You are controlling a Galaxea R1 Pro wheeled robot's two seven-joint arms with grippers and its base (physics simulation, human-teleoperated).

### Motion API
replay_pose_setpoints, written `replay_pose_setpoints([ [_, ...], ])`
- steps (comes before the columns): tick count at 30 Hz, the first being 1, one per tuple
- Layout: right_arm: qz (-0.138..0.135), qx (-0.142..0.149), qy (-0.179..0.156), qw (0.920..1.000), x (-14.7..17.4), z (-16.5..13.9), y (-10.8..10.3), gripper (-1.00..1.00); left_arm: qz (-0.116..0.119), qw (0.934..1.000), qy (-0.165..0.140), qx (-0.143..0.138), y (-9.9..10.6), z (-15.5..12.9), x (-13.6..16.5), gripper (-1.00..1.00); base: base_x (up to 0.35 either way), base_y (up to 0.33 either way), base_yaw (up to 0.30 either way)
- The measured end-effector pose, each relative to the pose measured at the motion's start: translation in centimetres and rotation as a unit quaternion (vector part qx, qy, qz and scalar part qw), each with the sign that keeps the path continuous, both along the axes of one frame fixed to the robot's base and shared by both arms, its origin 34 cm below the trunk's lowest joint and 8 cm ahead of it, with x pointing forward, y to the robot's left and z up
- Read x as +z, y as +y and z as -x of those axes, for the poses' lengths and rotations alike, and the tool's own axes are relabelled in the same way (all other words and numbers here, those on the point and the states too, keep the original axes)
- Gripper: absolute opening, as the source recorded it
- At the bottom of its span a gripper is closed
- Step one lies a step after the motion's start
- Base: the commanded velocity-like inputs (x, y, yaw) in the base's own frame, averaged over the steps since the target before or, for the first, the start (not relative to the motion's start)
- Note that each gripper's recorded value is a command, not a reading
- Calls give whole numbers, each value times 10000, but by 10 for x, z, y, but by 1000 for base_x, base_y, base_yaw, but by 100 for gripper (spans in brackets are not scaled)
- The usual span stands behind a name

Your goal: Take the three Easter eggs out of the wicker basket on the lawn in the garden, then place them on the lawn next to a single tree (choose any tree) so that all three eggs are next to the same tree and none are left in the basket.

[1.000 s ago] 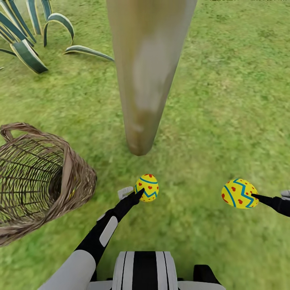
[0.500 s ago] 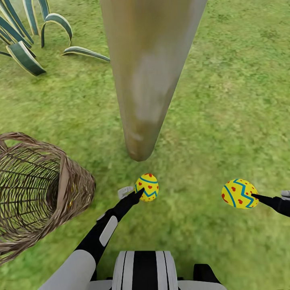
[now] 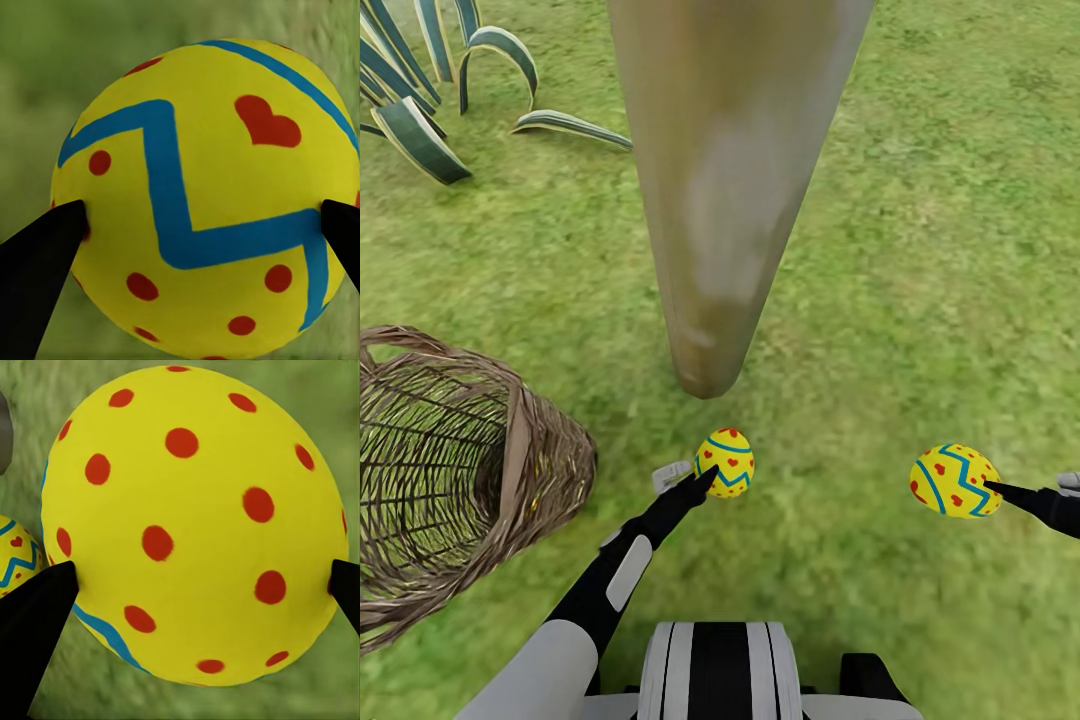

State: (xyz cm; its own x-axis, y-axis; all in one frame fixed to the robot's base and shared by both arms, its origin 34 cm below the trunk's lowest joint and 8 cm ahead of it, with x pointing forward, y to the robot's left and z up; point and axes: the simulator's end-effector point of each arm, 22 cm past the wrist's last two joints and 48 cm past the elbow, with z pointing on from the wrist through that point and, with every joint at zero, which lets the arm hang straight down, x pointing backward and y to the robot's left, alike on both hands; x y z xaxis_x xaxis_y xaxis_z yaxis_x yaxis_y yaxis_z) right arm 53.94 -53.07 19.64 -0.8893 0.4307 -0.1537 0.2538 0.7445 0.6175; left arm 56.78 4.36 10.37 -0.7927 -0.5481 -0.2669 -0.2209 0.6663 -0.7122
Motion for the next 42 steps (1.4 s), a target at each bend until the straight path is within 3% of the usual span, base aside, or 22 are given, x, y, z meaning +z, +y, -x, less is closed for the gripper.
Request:
replay_pose_setpoints([
  [10, 0, -1, 61, 10000, -6, 4, 0, -100, 71, 10000, -47, -1, -2, -1, 0, -100, 0, 0, 0],
  [11, 0, -2, 58, 10000, -6, 4, 0, -100, 76, 10000, -46, 1, -2, -1, -1, 100, 0, 0, 0],
  [15, 0, 0, 63, 10000, -6, 4, 0, -100, -34, 10000, 21, -9, 1, 2, -5, 100, 0, 0, 0],
  [42, 0, -4, -23, 10000, 2, -1, 0, -100, -35, 10000, -56, -11, 1, -4, 3, 100, 0, 0, 0],
])
